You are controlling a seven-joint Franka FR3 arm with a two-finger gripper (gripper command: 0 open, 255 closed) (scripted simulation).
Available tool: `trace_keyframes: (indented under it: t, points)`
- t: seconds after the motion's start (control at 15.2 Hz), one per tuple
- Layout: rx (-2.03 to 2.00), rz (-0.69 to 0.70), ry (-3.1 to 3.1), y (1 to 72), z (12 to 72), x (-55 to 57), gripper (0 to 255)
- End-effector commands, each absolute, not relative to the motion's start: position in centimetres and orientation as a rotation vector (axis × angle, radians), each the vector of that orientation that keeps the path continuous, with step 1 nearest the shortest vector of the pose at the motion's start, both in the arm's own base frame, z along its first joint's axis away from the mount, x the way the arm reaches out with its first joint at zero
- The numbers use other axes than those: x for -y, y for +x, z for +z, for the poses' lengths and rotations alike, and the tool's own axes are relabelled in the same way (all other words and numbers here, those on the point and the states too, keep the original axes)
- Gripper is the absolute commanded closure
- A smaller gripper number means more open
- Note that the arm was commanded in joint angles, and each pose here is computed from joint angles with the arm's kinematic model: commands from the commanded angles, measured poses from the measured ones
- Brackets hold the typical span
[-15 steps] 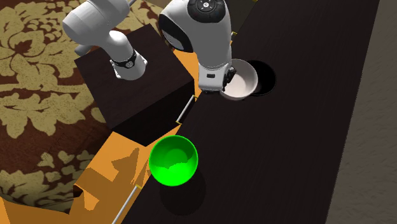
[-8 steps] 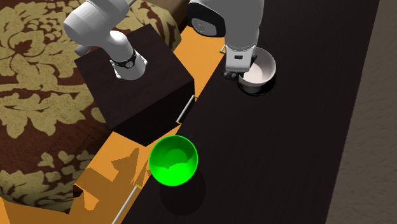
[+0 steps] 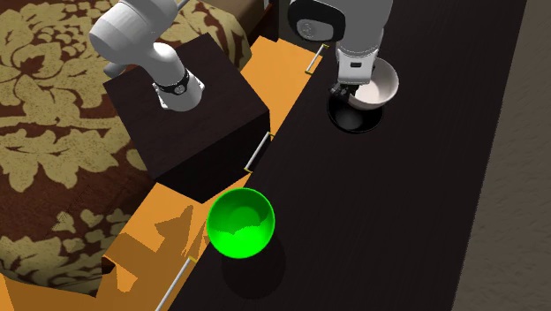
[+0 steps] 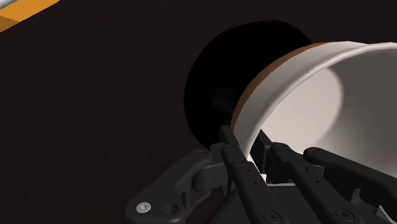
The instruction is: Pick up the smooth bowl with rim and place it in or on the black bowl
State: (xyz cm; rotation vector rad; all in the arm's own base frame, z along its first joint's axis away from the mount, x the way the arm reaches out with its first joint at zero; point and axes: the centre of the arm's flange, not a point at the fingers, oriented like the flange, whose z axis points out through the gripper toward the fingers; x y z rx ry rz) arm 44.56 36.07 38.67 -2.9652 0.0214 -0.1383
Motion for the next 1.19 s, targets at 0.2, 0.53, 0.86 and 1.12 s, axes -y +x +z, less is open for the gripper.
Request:
trace_keyframes:
  t: [0.2,0.53,0.86,1.12]
  points:
    - [-0.022,-0.140,-2.964,44.7,36.0,-36.1,255]
    - [-0.022,-0.140,-2.964,44.7,33.3,-36.1,255]
    - [-0.022,-0.140,-2.964,44.7,32.0,-36.1,255]
    - [-0.022,-0.140,-2.964,44.7,32.0,-36.1,255]
